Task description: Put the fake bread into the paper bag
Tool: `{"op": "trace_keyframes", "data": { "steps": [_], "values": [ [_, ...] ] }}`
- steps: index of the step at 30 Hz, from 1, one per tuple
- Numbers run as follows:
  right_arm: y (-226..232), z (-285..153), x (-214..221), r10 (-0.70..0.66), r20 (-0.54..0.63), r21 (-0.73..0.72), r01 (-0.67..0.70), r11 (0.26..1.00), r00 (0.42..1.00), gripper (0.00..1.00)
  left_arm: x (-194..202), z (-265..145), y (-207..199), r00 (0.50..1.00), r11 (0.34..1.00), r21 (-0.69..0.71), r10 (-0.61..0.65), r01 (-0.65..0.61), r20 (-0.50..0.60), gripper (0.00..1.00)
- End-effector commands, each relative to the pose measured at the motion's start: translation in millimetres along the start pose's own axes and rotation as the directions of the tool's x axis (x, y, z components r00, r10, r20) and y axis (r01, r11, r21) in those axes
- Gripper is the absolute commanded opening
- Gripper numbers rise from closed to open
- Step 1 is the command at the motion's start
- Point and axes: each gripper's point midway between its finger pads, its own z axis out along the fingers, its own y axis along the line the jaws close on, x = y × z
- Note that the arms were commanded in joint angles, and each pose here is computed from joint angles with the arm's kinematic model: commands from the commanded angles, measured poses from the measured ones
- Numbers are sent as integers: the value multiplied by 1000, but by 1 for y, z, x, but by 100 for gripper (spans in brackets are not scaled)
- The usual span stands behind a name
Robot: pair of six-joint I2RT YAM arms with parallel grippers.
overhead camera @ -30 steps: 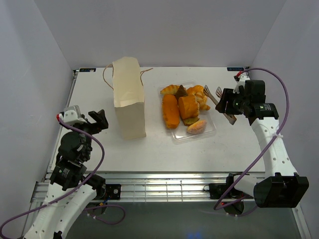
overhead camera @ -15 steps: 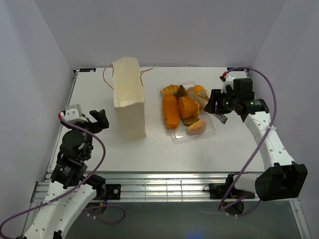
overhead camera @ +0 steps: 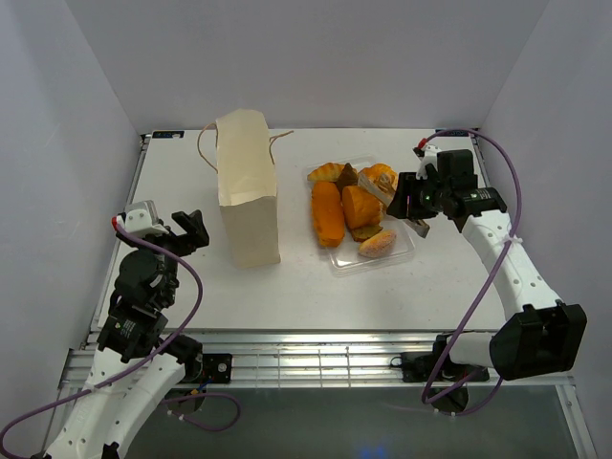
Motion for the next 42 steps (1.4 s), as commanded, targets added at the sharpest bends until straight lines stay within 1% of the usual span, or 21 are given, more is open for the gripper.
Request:
{"op": "trace_keyframes", "data": {
  "steps": [1, 2, 7, 11, 16, 17, 19, 20, 22, 30, 31, 32, 34, 35, 36, 37, 38, 39, 40, 41, 42],
  "values": [
    [2, 6, -12, 1, 34, -9, -1, 1000, 999, 56, 4, 1, 0, 1000, 1000, -2, 15, -15, -10, 98],
    [3, 7, -12, 5, 32, -12, -4, 1000, 999, 54, 4, 1, 0, 1000, 1000, -2, 15, -15, -10, 98],
    [8, 5, -11, 14, 28, -40, -13, 999, 1000, 50, 4, 1, 0, 1000, 1000, -1, 14, -14, -10, 98],
    [9, 4, -10, 14, 26, -39, -13, 999, 1000, 39, 4, 1, 0, 1000, 1000, -2, 16, -16, -9, 98],
    [12, -3, -15, 11, 41, -48, -9, 999, 999, 27, 4, 1, 1, 1000, 1000, -5, 16, -16, -8, 98],
    [13, -4, -15, 11, 41, -51, -9, 999, 999, 23, 5, 1, 1, 1000, 1000, -5, 18, -18, -10, 98],
    [16, -8, -19, 8, 52, -57, -5, 998, 999, 20, 4, 1, 1, 1000, 1000, -8, 17, -17, -8, 98],
    [17, -9, -20, 7, 51, -61, -4, 998, 999, 13, 5, 1, 2, 1000, 1000, -8, 16, -16, -10, 98],
    [22, -15, -26, 1, 66, -76, 4, 997, 998, 8, 4, 1, 2, 1000, 1000, -11, 18, -18, -9, 98],
    [42, -57, -63, -35, 167, -95, 52, 994, 985, 8, -6, -3, 10, 1000, 999, -44, 3, -1, 31, 98],
    [44, -61, -64, -36, 166, -97, 53, 994, 986, 8, -10, -4, 10, 999, 999, -44, 4, -2, 40, 98],
    [49, -72, -74, -54, 196, -99, 75, 992, 979, 8, -12, -4, 10, 999, 999, -43, 7, -5, 45, 98],
    [53, -82, -79, -65, 209, -104, 88, 991, 976, 8, -26, -6, 6, 998, 1000, -30, 5, -3, 59, 98],
    [59, -93, -89, -75, 240, -107, 103, 989, 968, 8, -32, -6, 4, 998, 1000, -27, 3, -1, 65, 98],
    [61, -99, -93, -85, 253, -105, 115, 988, 964, 8, -52, -10, 1, 995, 1000, -16, -17, 18, 96, 98],
    [66, -112, -102, -95, 281, -107, 129, 986, 955, 8, -56, -7, -3, 996, 1000, -9, -9, 10, 92, 98],
    [67, -112, -100, -91, 274, -111, 126, 986, 957, 8, -63, -6, -7, 995, 1000, -1, -7, 7, 97, 98],
    [74, -125, -113, -104, 312, -115, 146, 983, 944, 8, -70, -3, -10, 995, 1000, 0, -7, 7, 95, 98],
    [78, -132, -119, -108, 331, -121, 155, 980, 938, 8, -91, -6, -15, 994, 1000, 15, -14, 12, 106, 98],
    [81, -138, -122, -109, 338, -125, 159, 979, 935, 8, -85, 8, -31, 998, 999, 50, 18, -20, 53, 98],
    [90, -152, -135, -118, 378, -137, 182, 974, 918, 8, -90, 13, -38, 999, 997, 67, 31, -33, 39, 98]
  ]
}}
